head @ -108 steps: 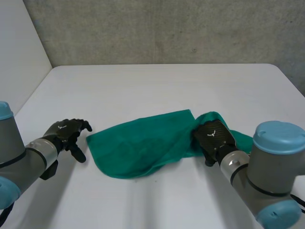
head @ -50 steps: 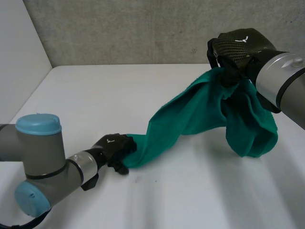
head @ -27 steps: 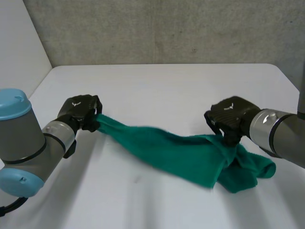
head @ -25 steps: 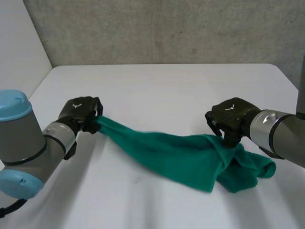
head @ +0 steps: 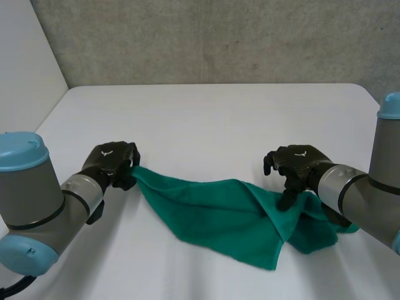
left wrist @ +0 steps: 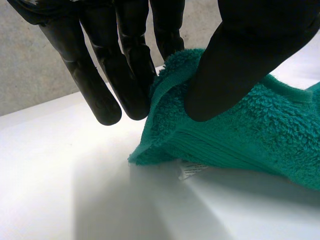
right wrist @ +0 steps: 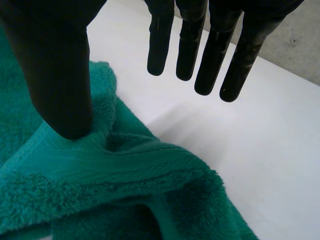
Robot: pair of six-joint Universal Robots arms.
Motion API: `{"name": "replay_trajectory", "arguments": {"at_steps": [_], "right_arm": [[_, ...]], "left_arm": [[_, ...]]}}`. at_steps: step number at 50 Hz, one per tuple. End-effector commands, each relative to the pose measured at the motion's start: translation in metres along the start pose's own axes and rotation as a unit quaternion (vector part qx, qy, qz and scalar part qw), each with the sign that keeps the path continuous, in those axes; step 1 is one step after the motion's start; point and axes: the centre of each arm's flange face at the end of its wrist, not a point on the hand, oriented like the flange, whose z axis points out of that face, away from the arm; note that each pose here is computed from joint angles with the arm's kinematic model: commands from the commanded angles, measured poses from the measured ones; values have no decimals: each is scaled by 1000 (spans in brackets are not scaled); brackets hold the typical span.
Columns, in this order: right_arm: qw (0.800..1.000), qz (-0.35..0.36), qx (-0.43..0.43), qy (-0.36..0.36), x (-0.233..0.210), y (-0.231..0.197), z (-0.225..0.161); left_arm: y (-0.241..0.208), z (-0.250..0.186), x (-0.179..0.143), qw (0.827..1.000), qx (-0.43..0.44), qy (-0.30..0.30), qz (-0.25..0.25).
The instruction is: Fold the towel.
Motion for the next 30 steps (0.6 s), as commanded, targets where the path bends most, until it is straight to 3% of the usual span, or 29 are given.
{"name": "replay_trajectory", "arguments": {"at_steps": [1,14,20,23,27,29,30], "right_arm": [[999,45,-16,-7,-2,8,12],[997,48,-57,-16,-2,18,29],[999,24,19,12,16,-23,38],[992,-20,114,47,31,-72,38],[960,-68,249,107,46,-131,31],[917,-93,354,157,55,-176,10],[887,-101,409,186,61,-197,-7]], "left_arm": [[2,-1,0,1000,-2,0,0],[5,17,-4,1000,-2,-3,20],[-9,36,-6,997,25,-6,74],[-47,52,-11,991,87,-21,98],[-126,57,-17,972,205,-55,99],[-155,52,-19,960,253,-75,90],[-186,41,-25,942,310,-103,77]]}}
